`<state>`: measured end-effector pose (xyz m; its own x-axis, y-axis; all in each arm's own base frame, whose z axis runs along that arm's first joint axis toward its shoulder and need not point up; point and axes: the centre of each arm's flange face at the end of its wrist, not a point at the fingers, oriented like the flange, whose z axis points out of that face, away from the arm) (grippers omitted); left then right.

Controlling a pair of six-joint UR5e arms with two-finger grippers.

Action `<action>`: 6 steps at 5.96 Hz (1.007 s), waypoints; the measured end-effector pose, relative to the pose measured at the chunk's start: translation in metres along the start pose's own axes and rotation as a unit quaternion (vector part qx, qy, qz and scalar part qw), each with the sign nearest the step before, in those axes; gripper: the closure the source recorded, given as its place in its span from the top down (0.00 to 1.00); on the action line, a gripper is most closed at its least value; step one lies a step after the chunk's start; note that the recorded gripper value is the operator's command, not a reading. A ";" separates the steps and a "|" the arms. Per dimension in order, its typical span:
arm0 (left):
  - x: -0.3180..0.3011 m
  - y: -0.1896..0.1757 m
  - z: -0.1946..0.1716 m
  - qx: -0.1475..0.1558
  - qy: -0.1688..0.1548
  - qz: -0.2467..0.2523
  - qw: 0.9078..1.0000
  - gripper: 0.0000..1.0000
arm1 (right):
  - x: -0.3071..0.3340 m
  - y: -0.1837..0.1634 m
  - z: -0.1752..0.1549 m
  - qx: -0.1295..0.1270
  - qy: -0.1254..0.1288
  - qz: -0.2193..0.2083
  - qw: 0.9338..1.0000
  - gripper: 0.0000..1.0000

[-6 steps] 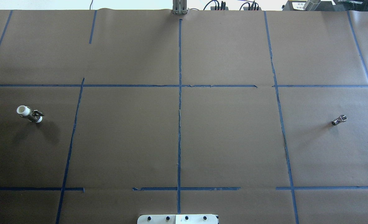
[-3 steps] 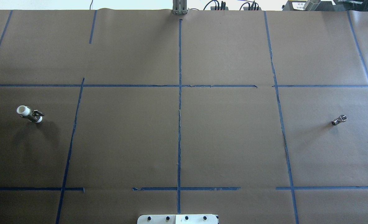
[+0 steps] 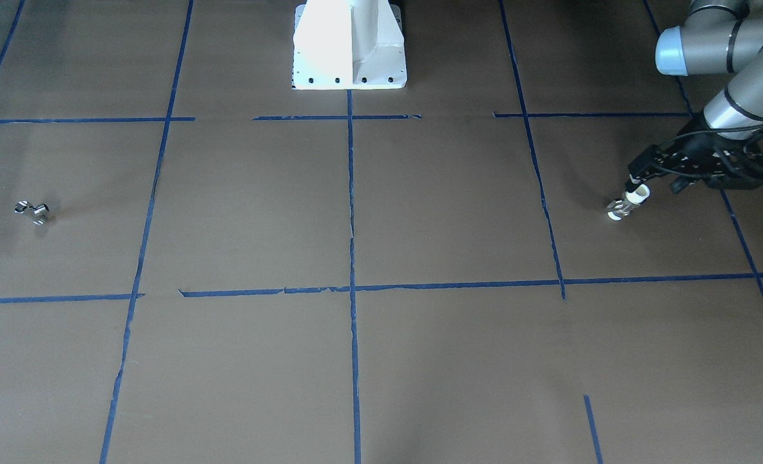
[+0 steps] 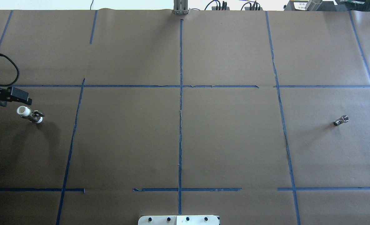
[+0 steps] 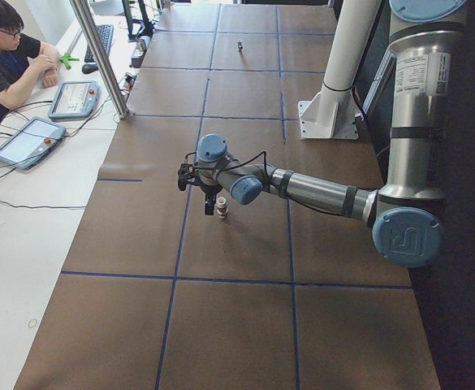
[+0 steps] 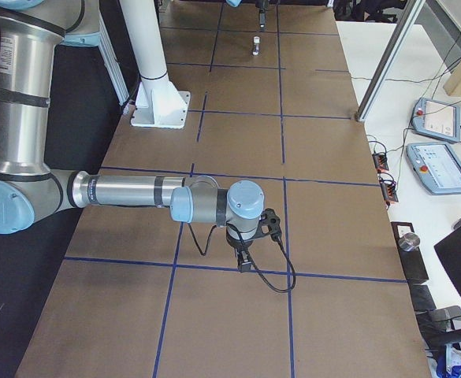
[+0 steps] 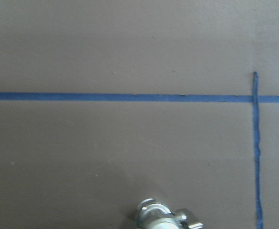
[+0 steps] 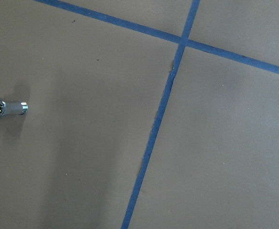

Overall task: Assemble PPR valve and pipe with both arms
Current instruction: 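Lower the left gripper onto the white pipe piece and grasp it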

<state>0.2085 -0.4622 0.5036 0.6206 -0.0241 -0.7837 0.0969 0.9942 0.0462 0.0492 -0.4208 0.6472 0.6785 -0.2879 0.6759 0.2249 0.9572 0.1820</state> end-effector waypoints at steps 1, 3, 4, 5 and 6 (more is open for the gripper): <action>0.005 0.005 0.008 -0.002 -0.005 -0.002 1.000 1.00 | 0.000 0.000 0.000 0.000 0.000 0.000 1.000 1.00; 0.004 0.009 0.022 -0.006 -0.018 -0.001 1.000 1.00 | 0.000 0.000 0.000 -0.001 -0.001 0.000 1.000 1.00; 0.004 0.011 0.027 -0.004 -0.026 0.002 1.000 0.97 | 0.000 0.001 0.001 -0.001 -0.001 0.001 1.000 1.00; 0.003 0.012 0.030 -0.004 -0.030 0.003 1.000 0.87 | 0.001 0.002 0.001 -0.001 -0.001 0.001 1.000 1.00; 0.003 0.012 0.031 -0.004 -0.032 0.004 0.999 0.55 | 0.001 0.002 0.001 -0.001 -0.001 0.001 1.000 1.00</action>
<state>0.2352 -0.4537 0.5211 0.6692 -0.0234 -0.7427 0.0869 0.9951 0.0469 0.0492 -0.4187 0.6492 0.6777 -0.2861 0.6774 0.2257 0.9577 0.1786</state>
